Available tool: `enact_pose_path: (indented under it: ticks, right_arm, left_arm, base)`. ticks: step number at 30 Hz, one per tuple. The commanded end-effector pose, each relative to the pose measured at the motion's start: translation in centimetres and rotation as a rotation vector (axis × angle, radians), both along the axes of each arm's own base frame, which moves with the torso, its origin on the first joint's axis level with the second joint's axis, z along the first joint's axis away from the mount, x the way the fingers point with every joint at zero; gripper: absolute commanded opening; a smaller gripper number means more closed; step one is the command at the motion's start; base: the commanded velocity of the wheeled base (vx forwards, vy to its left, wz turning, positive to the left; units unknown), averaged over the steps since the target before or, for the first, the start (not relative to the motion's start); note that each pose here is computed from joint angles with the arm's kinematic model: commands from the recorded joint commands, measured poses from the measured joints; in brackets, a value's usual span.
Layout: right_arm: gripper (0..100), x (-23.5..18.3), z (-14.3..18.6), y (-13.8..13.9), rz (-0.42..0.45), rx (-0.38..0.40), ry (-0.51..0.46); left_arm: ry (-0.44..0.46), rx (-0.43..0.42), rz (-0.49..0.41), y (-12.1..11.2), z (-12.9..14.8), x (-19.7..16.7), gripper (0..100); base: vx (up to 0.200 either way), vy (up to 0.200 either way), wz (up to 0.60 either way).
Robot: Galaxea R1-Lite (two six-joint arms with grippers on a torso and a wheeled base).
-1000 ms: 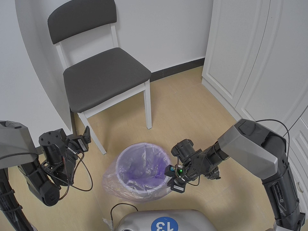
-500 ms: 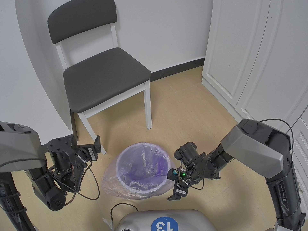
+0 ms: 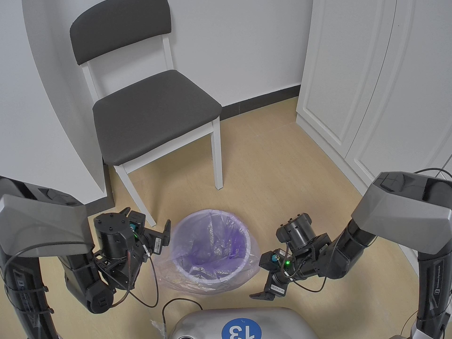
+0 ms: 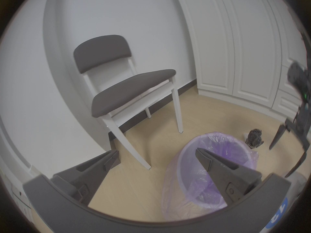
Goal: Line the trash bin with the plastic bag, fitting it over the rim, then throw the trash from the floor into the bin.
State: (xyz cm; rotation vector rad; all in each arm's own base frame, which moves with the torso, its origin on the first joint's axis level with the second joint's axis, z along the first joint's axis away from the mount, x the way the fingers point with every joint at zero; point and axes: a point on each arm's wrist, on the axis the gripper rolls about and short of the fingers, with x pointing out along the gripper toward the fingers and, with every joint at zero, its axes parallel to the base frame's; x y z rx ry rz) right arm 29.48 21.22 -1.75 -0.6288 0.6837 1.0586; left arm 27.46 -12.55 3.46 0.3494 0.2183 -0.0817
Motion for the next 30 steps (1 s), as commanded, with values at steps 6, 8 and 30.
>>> enact_pose_path:
  ticks: [6,8,30]
  right_arm:
    - [100,2.2,1.5,-5.7,-0.264,0.132,-0.039]
    - [100,2.2,1.5,-5.7,-0.264,0.132,-0.039]
    - [100,13.0,5.4,-23.2,-0.731,0.376,0.032]
  left_arm:
    - [0.140,0.195,-0.073,-3.3,-4.6,3.4,100]
    - [0.140,0.195,-0.073,-3.3,-4.6,3.4,100]
    - [0.389,0.340,-0.126,-7.0,-5.7,6.4,100]
  base:
    - [0.000,0.000,0.00]
    - [0.000,0.000,0.00]
    - [0.000,0.000,0.00]
